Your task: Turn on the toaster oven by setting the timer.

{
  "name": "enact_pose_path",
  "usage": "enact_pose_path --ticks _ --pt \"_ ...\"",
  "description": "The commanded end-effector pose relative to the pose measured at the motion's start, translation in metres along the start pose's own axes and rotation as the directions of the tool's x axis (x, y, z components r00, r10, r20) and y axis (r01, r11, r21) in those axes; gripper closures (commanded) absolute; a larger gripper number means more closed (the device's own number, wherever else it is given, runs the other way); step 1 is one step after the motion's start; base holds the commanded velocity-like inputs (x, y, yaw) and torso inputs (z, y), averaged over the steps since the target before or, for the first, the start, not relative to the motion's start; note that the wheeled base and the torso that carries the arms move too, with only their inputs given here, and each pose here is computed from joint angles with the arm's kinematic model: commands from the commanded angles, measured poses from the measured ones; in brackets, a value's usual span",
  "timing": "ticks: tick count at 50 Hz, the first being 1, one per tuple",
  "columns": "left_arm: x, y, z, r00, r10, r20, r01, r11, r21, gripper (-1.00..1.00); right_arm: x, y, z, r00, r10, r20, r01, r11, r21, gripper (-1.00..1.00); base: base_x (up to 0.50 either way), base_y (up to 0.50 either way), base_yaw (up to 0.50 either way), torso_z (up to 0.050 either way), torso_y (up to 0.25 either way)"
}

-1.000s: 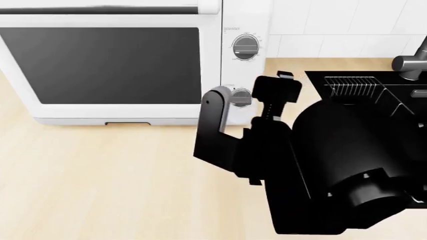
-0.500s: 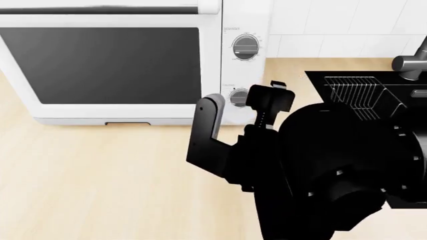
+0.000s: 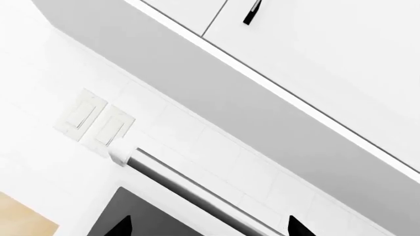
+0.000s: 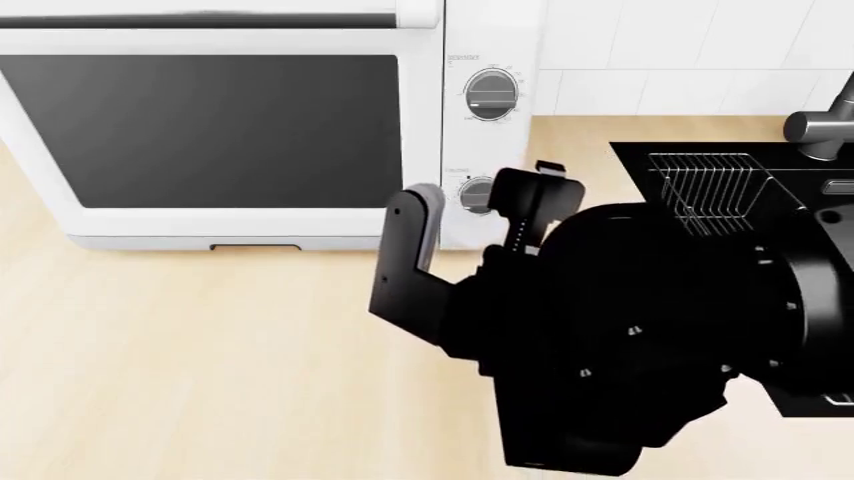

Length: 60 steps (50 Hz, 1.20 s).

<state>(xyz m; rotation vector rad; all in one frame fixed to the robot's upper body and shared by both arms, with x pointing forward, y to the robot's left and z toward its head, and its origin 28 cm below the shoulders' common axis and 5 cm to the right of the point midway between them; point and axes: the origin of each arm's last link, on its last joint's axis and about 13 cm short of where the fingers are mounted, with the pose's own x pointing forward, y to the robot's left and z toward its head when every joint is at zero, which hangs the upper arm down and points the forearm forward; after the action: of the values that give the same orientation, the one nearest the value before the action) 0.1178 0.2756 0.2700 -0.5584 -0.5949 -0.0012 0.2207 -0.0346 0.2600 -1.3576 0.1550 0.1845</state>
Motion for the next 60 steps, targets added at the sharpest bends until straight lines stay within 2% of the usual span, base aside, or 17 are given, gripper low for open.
enact_pose_path --ticks 1,22,60 --pt "0.0 0.0 0.0 1.0 0.0 0.002 0.0 1.0 -0.004 -1.0 0.005 0.001 0.002 1.0 -0.013 -0.009 0.013 1.0 -0.002 -1.0 0.0 0.0 0.0 0.0 0.0" --pt "0.0 -0.001 0.0 1.0 0.001 0.005 -0.001 1.0 -0.009 -1.0 0.009 0.003 0.005 0.999 -0.046 -0.023 0.046 0.998 0.029 -1.0 0.0 0.0 0.0 0.0 0.0" --pt "-0.004 0.001 0.003 1.0 0.011 0.017 -0.011 1.0 -0.021 -1.0 0.019 0.008 0.015 0.998 -0.056 -0.009 0.056 0.998 0.015 -1.0 0.0 0.0 0.0 0.0 0.0"
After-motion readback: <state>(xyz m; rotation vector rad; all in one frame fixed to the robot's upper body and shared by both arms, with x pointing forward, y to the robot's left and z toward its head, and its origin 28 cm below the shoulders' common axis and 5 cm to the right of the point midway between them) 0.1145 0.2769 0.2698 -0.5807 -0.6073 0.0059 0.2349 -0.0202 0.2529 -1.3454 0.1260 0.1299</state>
